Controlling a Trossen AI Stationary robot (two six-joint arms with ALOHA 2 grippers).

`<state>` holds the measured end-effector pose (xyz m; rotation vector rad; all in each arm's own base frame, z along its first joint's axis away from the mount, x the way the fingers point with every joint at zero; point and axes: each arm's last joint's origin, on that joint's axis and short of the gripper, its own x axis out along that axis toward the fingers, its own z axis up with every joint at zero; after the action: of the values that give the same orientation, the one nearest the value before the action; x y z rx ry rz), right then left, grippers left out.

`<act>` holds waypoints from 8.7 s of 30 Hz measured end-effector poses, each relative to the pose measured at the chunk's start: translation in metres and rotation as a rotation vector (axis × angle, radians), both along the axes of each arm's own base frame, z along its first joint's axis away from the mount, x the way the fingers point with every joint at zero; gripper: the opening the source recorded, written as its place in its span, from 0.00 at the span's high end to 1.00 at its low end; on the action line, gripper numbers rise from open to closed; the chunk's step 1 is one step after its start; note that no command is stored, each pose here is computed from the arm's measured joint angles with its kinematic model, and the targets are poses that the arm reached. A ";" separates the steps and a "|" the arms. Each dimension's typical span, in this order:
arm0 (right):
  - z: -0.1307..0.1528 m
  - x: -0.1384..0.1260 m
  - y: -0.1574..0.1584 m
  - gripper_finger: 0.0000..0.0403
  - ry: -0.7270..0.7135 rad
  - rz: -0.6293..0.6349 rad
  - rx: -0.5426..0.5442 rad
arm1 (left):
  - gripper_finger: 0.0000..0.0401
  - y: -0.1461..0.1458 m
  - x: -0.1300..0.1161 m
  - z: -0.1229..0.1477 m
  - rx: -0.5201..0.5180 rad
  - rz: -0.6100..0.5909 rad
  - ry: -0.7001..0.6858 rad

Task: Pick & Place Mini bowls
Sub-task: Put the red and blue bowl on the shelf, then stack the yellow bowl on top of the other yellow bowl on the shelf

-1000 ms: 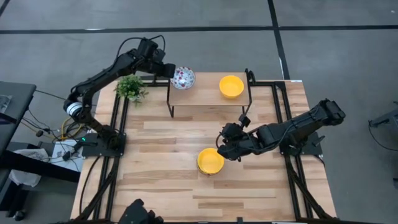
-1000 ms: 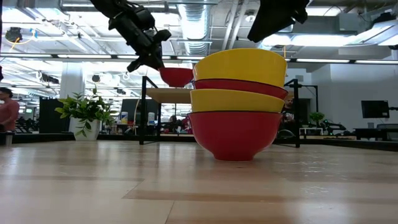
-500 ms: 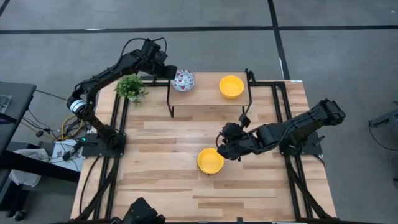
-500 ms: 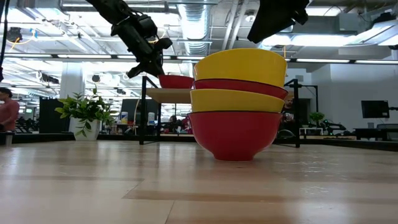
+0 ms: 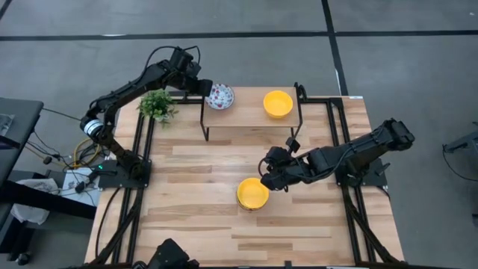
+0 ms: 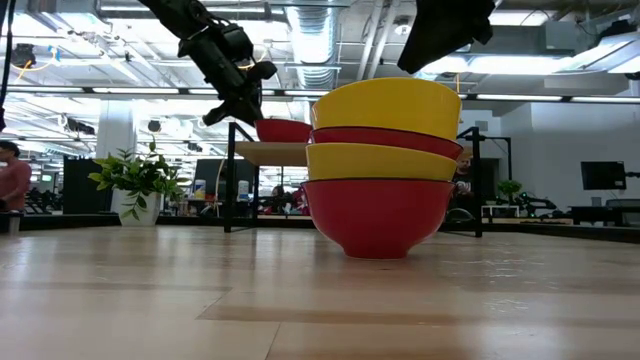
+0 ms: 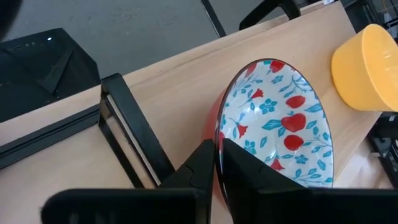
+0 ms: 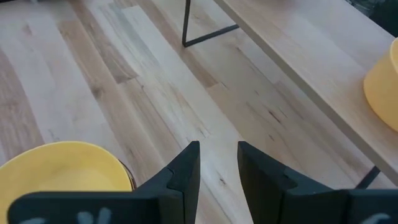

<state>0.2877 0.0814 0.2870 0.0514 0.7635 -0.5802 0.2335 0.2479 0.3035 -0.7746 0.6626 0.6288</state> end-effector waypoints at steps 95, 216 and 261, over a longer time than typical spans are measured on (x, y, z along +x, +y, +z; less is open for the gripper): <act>0.003 0.000 0.012 0.76 -0.079 -0.002 0.047 | 0.64 -0.284 -0.054 0.030 0.253 -0.748 -0.795; -0.058 0.044 -0.016 0.76 0.247 0.144 0.591 | 0.64 -0.278 -0.063 -0.009 0.395 -0.788 -0.326; -0.040 0.055 -0.027 1.00 0.237 0.168 0.631 | 0.64 -0.278 -0.063 -0.009 0.392 -0.786 -0.327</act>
<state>0.3428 0.0539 0.2472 0.5019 1.1486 -0.1685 0.1703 -0.0299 0.2947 -0.1980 0.4653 -0.0957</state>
